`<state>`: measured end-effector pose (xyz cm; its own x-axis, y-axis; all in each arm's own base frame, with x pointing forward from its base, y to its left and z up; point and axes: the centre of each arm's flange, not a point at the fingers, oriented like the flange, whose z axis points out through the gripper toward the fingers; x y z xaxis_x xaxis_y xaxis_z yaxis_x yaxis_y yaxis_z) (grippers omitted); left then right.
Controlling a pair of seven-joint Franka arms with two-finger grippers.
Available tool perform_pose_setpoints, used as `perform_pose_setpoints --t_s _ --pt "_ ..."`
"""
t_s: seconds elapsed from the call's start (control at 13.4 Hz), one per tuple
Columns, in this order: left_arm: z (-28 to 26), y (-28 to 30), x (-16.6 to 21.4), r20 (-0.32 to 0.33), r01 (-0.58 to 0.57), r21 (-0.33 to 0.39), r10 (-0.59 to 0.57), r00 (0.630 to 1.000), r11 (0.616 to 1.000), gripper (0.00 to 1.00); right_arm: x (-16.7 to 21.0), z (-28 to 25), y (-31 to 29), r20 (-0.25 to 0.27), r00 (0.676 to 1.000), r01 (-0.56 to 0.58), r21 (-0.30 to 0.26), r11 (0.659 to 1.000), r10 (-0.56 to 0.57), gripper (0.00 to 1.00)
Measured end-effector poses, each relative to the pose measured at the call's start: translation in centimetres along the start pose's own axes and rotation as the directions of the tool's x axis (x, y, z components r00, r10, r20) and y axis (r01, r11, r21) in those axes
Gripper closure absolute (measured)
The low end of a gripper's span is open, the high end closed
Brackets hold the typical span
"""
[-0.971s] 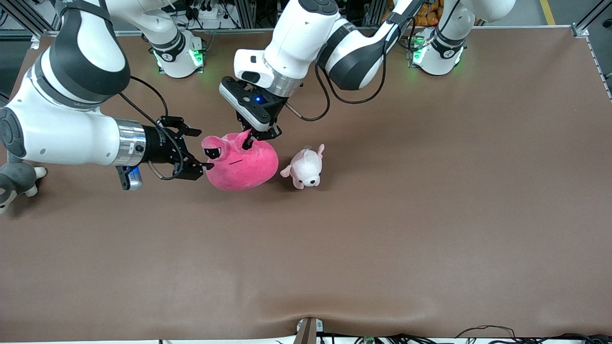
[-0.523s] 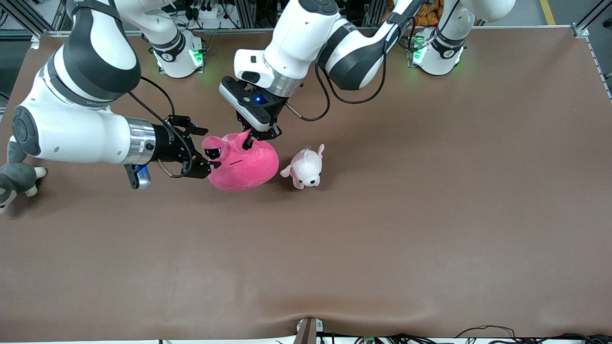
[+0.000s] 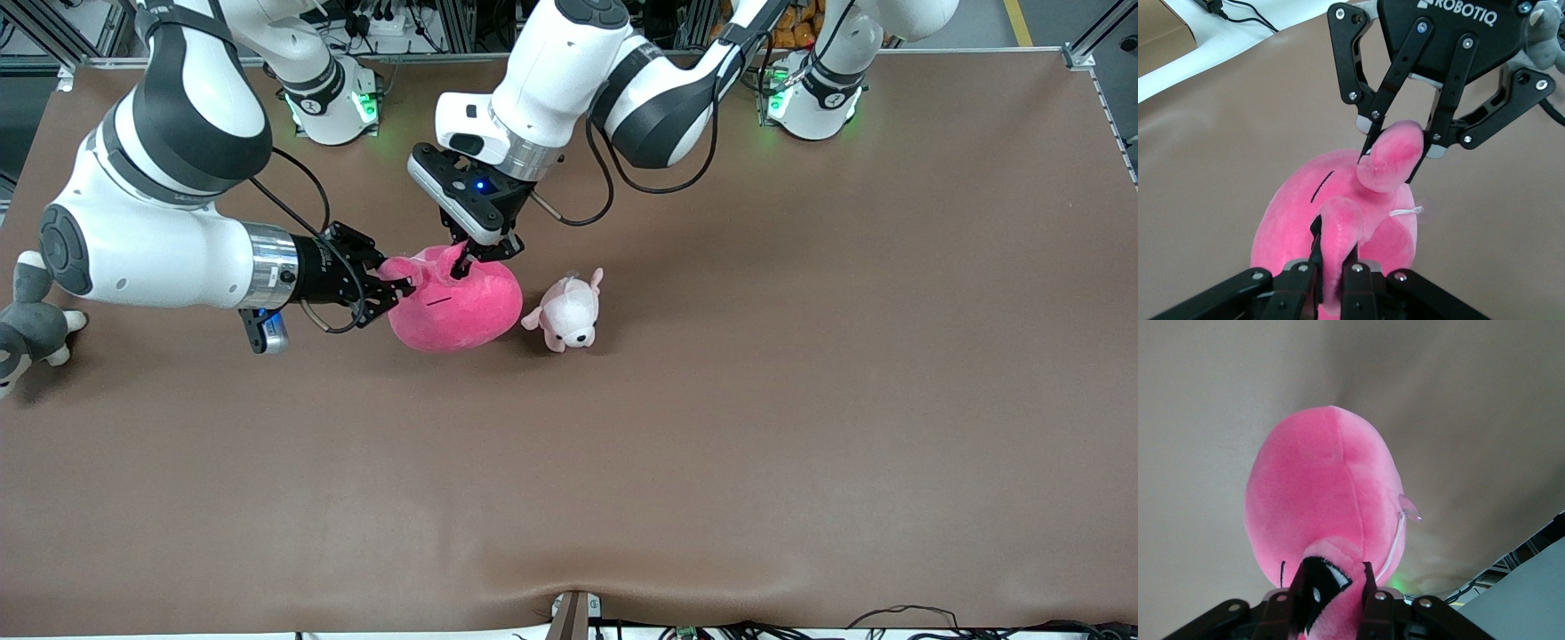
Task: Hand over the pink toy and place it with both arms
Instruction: 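Grasp the pink toy's head with the right gripper, then open the left gripper and lift away while the right gripper pulls the toy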
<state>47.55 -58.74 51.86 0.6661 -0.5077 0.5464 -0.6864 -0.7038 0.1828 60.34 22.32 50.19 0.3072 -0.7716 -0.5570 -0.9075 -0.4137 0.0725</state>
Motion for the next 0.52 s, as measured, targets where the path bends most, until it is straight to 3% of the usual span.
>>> perform_pose_setpoints --t_s 0.37,0.52 --pt "0.00 0.00 0.00 0.000 0.000 0.000 0.000 1.000 1.000 0.88 0.39 -0.32 -0.03 -0.002 1.000 -0.007 0.011 1.000 0.007 0.82" --pt "0.01 0.01 0.00 0.000 0.000 0.000 0.000 1.000 1.000 0.88 0.88 -0.68 0.01 -0.001 1.000 -0.015 0.017 1.000 0.015 0.82"
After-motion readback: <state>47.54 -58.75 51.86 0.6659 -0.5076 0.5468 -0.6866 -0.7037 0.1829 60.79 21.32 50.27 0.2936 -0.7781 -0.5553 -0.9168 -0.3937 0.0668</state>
